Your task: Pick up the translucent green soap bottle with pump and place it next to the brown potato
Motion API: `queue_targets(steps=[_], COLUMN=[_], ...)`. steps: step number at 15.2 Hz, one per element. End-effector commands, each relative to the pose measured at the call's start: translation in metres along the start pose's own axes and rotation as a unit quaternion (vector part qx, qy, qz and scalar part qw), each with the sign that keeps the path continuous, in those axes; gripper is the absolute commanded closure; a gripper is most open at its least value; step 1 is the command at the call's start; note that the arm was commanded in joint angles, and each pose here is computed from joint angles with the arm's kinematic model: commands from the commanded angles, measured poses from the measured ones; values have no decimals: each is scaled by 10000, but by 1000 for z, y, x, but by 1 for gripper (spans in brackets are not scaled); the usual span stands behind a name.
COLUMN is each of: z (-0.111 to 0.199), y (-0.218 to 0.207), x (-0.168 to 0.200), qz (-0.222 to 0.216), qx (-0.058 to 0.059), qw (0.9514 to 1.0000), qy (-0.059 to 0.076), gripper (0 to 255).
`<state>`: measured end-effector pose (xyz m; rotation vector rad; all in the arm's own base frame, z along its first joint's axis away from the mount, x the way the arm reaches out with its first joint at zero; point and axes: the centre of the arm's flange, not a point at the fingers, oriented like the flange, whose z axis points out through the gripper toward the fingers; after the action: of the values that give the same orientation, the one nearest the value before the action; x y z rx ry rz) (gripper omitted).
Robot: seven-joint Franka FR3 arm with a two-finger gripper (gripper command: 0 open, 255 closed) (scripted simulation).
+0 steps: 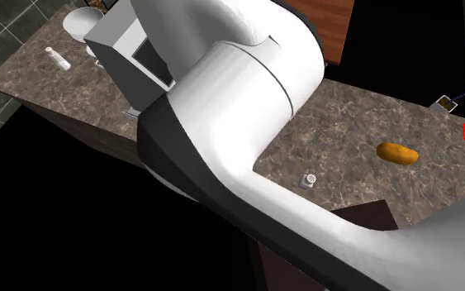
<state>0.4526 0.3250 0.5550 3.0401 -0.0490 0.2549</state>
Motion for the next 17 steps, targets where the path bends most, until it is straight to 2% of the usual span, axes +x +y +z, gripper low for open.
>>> queue_targets(steps=[1, 2, 17], z=[-10, -11, 8], y=[0, 0, 197], x=[2, 3, 17], qz=[0, 0, 0], qx=[0, 0, 0], qw=[10000, 10000, 10000], qy=[0, 0, 0], gripper=[255, 255, 255])
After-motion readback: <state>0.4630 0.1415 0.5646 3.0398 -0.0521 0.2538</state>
